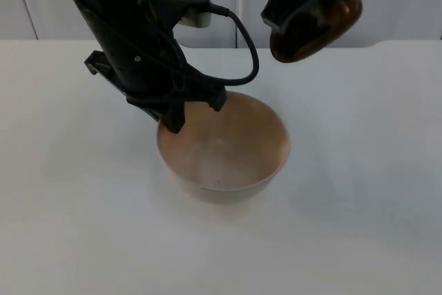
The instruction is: Pick up the bowl with the left hand and pour the coffee beans from the cup into the bowl with the right hand.
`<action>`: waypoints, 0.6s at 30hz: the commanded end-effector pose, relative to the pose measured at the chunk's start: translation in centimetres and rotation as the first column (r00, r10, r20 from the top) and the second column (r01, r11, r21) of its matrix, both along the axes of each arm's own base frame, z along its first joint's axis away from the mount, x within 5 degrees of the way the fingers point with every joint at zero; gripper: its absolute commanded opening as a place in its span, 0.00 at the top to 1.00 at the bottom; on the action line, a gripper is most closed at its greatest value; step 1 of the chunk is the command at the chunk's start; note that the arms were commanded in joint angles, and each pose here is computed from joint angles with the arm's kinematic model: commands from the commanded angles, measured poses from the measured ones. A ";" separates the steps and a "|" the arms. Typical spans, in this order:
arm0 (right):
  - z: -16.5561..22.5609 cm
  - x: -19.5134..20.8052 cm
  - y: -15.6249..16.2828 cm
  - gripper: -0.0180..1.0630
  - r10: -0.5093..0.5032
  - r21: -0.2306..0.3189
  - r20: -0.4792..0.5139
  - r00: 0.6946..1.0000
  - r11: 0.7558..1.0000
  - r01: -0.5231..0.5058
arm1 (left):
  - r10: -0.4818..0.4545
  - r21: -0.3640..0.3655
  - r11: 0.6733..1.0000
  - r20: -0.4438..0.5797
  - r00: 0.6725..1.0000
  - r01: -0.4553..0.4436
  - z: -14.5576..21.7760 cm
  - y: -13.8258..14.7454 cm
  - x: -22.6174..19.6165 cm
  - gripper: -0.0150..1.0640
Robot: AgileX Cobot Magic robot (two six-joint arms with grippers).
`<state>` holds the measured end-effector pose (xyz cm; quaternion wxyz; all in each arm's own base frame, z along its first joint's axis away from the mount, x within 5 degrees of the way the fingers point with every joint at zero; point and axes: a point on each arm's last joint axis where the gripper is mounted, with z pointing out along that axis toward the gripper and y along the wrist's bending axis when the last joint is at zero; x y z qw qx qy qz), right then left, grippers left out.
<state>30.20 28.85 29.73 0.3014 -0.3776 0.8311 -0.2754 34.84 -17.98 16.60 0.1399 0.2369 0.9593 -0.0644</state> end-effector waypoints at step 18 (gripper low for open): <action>1.7 -2.1 2.4 0.98 0.150 -0.122 0.133 0.980 0.983 -0.134 | 0.000 -0.014 1.000 0.003 1.000 0.000 0.2 -0.3 -0.1 0.99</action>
